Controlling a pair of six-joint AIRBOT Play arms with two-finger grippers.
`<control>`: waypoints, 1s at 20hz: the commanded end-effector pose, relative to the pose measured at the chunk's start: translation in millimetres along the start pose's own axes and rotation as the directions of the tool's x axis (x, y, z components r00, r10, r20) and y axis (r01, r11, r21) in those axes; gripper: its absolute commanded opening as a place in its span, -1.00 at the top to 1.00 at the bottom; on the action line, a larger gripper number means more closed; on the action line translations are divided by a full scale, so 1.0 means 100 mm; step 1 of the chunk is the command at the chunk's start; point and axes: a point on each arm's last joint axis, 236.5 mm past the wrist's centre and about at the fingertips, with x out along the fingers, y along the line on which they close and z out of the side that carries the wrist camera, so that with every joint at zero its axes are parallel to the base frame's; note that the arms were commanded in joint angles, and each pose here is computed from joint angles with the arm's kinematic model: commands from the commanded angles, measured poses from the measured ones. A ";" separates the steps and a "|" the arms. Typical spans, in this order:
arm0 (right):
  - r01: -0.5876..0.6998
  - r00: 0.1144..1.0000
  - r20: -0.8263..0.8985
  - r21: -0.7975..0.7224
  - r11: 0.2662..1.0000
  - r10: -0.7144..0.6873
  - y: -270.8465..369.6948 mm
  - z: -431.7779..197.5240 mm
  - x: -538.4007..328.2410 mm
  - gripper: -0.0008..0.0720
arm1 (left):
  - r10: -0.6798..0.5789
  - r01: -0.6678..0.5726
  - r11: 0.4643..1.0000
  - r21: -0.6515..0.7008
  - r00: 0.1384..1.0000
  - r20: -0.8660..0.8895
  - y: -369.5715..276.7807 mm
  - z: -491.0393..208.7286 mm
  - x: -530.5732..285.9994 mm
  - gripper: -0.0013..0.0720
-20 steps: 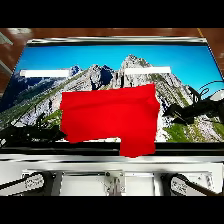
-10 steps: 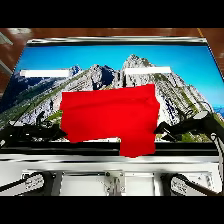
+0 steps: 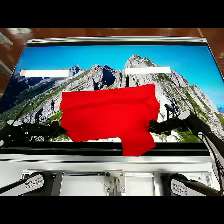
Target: Fold the shirts.
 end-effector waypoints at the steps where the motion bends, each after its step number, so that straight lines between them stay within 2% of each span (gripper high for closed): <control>1: -0.055 0.995 0.079 -0.149 0.987 0.067 0.40 0.27 -0.38 0.79 | 0.005 -0.020 0.990 0.140 0.994 0.112 -0.17 0.33 -0.21 0.87; 4: -0.039 0.947 0.301 -0.247 0.968 0.115 0.78 0.81 -0.95 0.79 | -0.010 -0.048 0.971 0.233 0.971 0.240 -0.48 0.74 -0.55 0.87; 8: -0.011 0.846 0.516 -0.236 0.972 0.135 0.98 1.46 -1.44 0.79 | -0.003 -0.089 0.973 0.213 0.917 0.400 -0.67 1.27 -0.86 0.87; 10: -0.017 0.826 0.549 -0.207 0.978 0.131 0.97 1.68 -1.44 0.79 | 0.008 -0.109 0.973 0.201 0.896 0.443 -0.70 1.48 -0.85 0.87; 13: -0.063 0.824 0.549 -0.154 0.986 0.139 0.91 1.98 -1.21 0.79 | 0.006 -0.095 0.973 0.211 0.920 0.391 -0.76 1.66 -0.57 0.86; 18: -0.057 0.864 0.490 -0.136 0.989 0.117 0.85 2.40 -0.53 0.78 | 0.015 -0.061 0.990 0.128 0.942 0.335 -0.66 2.06 -0.18 0.86; 19: -0.057 0.871 0.478 -0.133 0.989 0.114 0.83 2.47 -0.41 0.77 | 0.016 -0.054 0.993 0.108 0.945 0.327 -0.63 2.12 -0.12 0.84; 20: -0.057 0.875 0.471 -0.127 0.990 0.111 0.80 2.52 -0.32 0.68 | 0.016 -0.042 0.996 0.075 0.948 0.318 -0.61 2.17 -0.07 0.68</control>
